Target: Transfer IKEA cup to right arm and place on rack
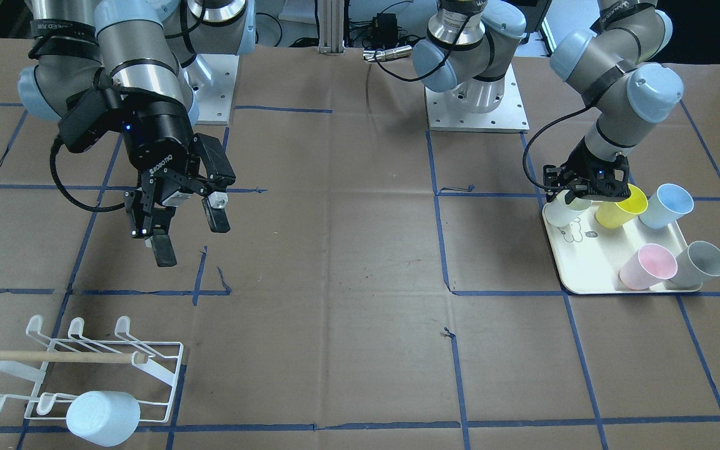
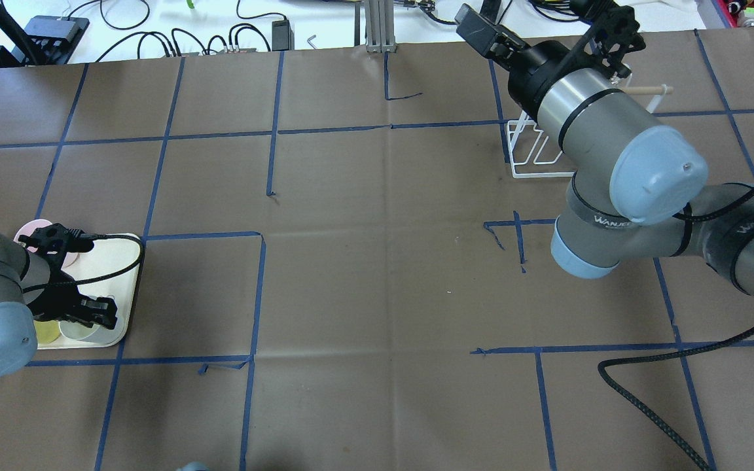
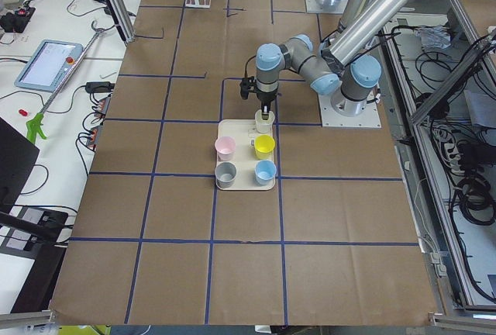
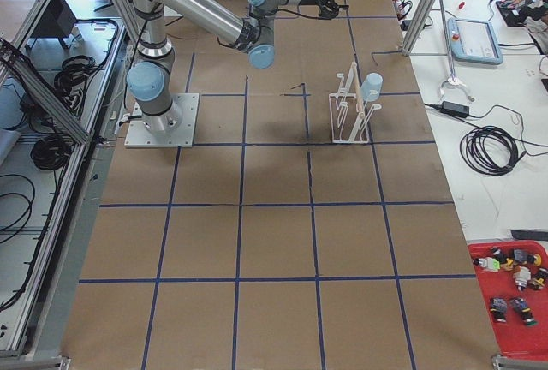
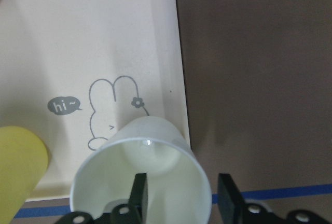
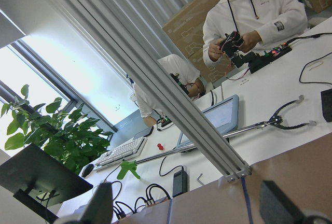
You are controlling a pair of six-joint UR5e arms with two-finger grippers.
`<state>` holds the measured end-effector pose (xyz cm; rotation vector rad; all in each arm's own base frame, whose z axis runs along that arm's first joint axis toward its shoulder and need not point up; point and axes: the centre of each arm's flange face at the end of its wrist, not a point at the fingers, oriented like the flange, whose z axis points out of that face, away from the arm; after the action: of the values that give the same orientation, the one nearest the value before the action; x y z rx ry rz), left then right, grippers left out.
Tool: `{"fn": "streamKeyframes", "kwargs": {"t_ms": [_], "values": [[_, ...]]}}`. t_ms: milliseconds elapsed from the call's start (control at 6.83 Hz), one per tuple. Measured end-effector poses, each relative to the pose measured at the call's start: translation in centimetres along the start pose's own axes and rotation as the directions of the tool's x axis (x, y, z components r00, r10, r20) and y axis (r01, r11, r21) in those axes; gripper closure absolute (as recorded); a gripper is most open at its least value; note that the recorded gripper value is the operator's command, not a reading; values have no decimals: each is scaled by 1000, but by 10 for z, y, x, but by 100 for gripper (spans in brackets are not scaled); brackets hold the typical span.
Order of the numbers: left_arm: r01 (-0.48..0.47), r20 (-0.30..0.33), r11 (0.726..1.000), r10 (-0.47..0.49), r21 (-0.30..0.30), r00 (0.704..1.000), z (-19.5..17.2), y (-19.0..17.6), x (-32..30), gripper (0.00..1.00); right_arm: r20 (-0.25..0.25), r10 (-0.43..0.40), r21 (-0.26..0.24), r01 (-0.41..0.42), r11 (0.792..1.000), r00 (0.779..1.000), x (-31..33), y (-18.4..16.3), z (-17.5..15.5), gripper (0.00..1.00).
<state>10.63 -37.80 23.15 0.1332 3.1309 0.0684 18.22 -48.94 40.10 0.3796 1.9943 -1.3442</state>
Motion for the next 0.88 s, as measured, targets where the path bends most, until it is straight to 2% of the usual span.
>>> {"fn": "streamKeyframes", "kwargs": {"t_ms": [146,293,439,586,732,879], "values": [[3,0,1000,-3,10,1000,-3,-2,-1,100,4,136,-38,-136,990,991,0,17,-8,0],[4,13,999,-4,32,1000,-15,-10,-8,100,-1,266,-67,-266,962,964,0,31,-22,0],[9,27,998,-10,54,1000,-35,-23,-18,100,5,349,-93,-347,933,937,-5,39,-38,0],[16,11,997,-17,74,1000,-61,-39,-27,100,12,417,-120,-413,903,909,-9,45,-49,0],[14,-30,996,-12,91,999,-93,-55,-30,100,2,495,-136,-490,861,869,-9,50,-54,0],[0,-66,995,6,100,998,-135,-76,-25,100,-15,585,-142,-581,801,811,-8,52,-56,0]]}}
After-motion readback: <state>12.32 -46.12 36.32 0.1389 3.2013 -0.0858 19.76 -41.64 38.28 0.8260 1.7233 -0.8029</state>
